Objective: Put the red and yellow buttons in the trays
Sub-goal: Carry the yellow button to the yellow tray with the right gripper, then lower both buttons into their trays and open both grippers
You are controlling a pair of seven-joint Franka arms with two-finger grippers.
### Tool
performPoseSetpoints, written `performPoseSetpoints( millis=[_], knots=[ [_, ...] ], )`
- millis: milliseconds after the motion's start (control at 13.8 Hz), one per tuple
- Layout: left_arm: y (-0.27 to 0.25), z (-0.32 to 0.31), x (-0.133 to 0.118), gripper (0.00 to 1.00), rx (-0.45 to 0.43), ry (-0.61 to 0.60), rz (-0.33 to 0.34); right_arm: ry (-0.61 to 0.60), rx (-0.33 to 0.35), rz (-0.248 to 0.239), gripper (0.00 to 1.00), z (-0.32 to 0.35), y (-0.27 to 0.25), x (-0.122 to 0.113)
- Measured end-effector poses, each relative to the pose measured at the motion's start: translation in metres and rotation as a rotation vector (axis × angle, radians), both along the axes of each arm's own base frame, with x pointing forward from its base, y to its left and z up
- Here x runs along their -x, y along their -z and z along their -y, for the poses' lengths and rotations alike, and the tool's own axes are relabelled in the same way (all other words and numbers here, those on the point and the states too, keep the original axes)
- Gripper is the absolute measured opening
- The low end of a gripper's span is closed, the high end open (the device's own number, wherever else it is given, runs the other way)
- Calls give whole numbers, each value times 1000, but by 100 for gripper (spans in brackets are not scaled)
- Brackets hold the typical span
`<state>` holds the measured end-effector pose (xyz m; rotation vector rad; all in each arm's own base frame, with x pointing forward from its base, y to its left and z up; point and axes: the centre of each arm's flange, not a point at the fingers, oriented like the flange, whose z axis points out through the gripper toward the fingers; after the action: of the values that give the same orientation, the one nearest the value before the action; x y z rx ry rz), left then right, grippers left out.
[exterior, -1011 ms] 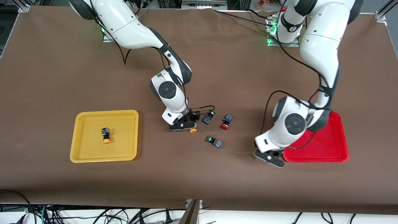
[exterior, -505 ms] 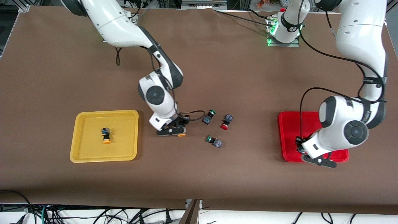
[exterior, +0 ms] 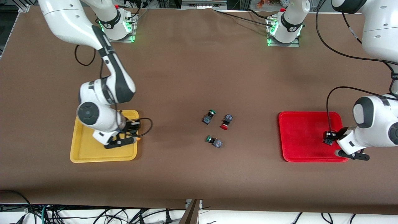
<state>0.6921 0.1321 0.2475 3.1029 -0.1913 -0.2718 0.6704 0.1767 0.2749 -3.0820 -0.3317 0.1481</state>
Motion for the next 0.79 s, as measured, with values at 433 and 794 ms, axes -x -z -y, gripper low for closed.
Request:
performPoseSetpoints(
  millis=[433,794],
  knots=[
    [42,-32,23,40,34,-74,3,-20,9,-28,43,65,43,12],
    [55,-33,33,40,62,-103,-13,-16,7,-35,43,72,60,18]
  ],
)
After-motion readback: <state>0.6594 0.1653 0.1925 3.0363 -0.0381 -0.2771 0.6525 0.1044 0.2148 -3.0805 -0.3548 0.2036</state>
